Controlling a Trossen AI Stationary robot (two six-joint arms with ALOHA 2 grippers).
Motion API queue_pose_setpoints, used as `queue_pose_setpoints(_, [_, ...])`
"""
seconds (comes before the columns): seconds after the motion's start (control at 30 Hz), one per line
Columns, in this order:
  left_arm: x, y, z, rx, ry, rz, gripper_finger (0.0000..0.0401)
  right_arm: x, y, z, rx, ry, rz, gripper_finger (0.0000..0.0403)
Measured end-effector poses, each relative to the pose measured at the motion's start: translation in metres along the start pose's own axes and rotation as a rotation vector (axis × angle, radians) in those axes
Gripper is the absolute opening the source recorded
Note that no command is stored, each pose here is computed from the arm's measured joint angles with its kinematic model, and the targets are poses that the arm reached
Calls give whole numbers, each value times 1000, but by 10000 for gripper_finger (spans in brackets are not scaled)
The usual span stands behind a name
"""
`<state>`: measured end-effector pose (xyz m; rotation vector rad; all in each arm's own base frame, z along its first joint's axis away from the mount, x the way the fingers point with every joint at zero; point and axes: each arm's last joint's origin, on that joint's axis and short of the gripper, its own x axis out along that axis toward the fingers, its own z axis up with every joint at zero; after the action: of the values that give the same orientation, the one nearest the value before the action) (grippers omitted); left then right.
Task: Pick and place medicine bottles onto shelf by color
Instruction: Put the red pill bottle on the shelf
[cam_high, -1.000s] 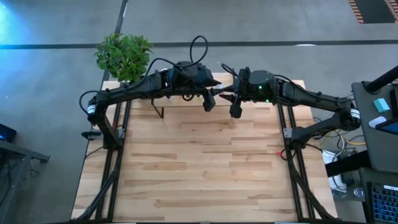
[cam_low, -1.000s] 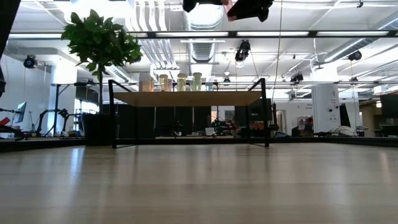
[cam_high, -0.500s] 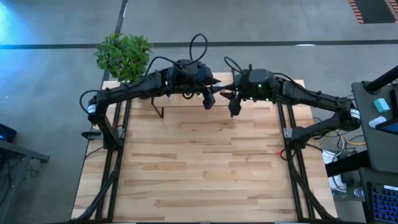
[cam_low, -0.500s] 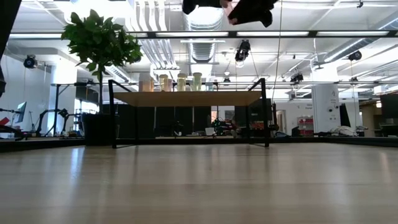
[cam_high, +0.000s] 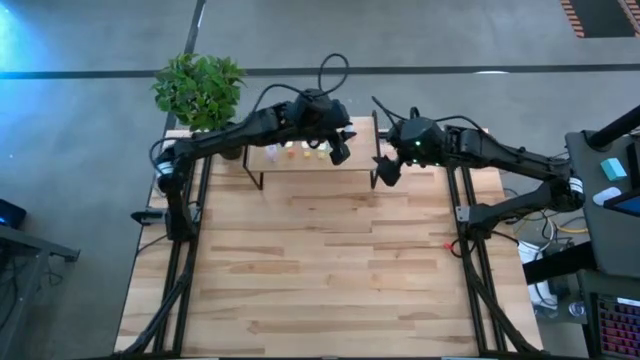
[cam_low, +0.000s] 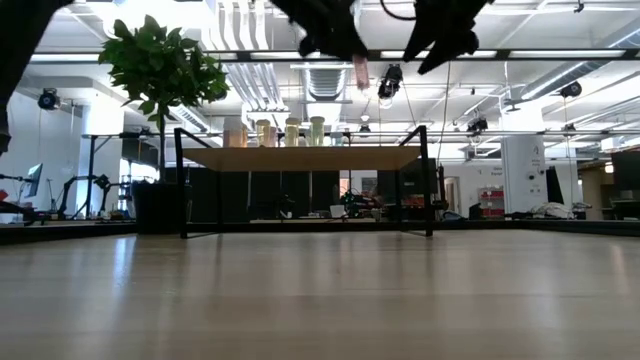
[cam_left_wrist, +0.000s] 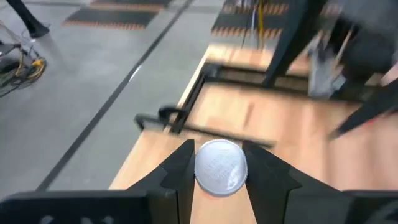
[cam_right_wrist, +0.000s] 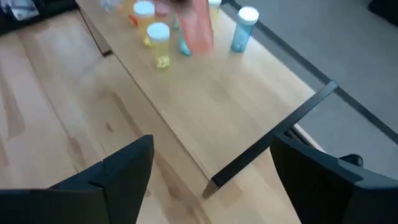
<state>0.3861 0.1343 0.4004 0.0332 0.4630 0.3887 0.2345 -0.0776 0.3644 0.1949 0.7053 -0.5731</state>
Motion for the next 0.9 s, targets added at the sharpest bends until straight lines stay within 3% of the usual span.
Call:
queue_pose_setpoints(0.37, [56, 35, -46, 21, 227, 106, 97, -38, -11, -1, 27, -115, -14, 330])
queue_pose_setpoints(0.57, [62, 51, -58, -3, 273, 160, 97, -49, -15, -3, 38, -151, -37, 329])
queue_pose_setpoints(0.9, [67, 51, -68, -20, 293, 160, 105, -45, -14, -3, 19, -140, -57, 329])
